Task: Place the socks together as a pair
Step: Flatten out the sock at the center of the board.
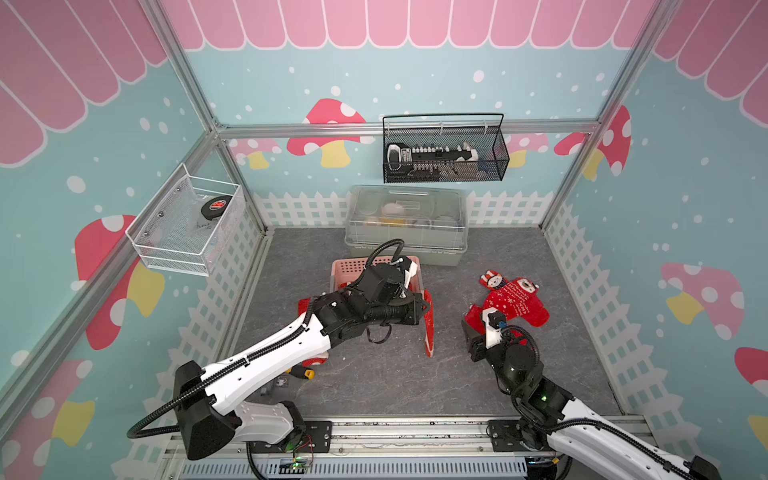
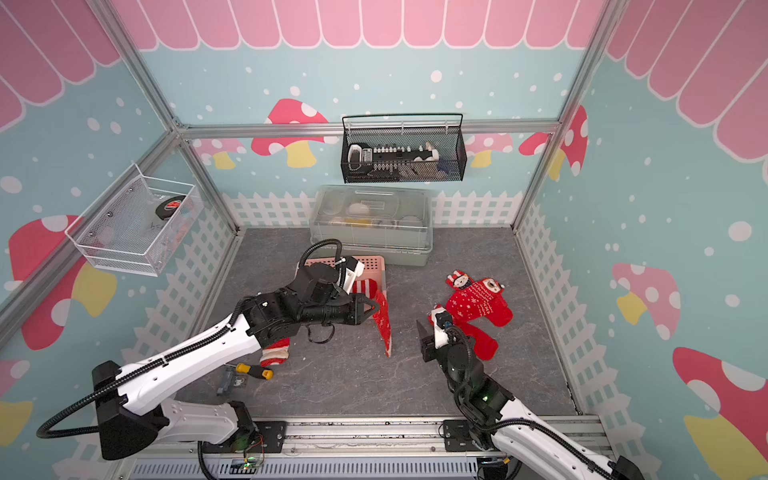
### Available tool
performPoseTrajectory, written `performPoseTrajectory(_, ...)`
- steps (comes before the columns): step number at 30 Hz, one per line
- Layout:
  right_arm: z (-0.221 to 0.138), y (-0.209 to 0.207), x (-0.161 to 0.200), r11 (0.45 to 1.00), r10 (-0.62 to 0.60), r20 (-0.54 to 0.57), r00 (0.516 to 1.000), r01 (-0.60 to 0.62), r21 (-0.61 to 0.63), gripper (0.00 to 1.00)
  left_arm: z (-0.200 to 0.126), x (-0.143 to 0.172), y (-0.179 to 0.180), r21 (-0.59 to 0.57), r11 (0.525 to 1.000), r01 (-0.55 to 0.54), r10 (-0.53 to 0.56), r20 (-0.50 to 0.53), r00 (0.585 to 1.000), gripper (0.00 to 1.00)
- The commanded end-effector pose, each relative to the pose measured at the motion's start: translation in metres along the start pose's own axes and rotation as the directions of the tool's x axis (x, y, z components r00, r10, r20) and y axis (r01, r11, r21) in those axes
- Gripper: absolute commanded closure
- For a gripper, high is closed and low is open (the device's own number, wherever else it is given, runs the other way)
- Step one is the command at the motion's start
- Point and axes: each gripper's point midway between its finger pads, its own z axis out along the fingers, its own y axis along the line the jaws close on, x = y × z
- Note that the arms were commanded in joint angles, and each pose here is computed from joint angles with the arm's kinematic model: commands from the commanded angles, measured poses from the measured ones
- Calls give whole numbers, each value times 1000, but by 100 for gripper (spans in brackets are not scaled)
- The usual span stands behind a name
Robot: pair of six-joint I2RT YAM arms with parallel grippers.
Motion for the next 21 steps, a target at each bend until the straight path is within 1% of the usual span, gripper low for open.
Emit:
performPoseTrajectory(1, -2, -12, 5, 998, -4, -4, 1000, 5, 60, 46, -25, -7, 25, -73, 995, 63, -52, 141, 989, 100)
performPoseTrajectory(4, -2, -12, 5, 998, -4, -4, 1000, 5, 63, 46, -33, 22, 74, -172, 972, 162, -132, 176, 976, 100)
performPoseTrajectory(5, -2, -11, 6, 998, -7, -7, 1000, 7, 59, 46, -34, 34, 89, -195, 961, 196, -162, 177, 971, 100)
performPoseTrajectory(8, 1, -8, 7, 999, -13, -17, 1000, 14, 48, 46, -40, 65, 121, -253, 935, 249, -212, 164, 963, 100)
performPoseTrajectory(12, 5, -3, 12, 1000, -16, -45, 999, 17, 24, 46, -52, 81, 134, -271, 926, 262, -225, 160, 961, 100)
performPoseTrajectory(14, 9, 3, 16, 1000, -3, -75, 997, 3, 4, 46, -57, 87, 144, -300, 918, 261, -218, 171, 961, 100)
performPoseTrajectory(16, 12, 6, 18, 998, 61, -126, 990, -60, 9, 46, -59, 92, 152, -327, 909, 259, -213, 171, 962, 100)
performPoseTrajectory(18, 15, 16, 21, 988, 153, -222, 963, -157, -1, 47, -58, 97, 156, -338, 905, 260, -216, 161, 963, 100)
performPoseTrajectory(21, 14, 43, 36, 951, 261, -382, 887, -305, -57, 49, -54, 104, 161, -355, 902, 246, -211, 135, 968, 100)
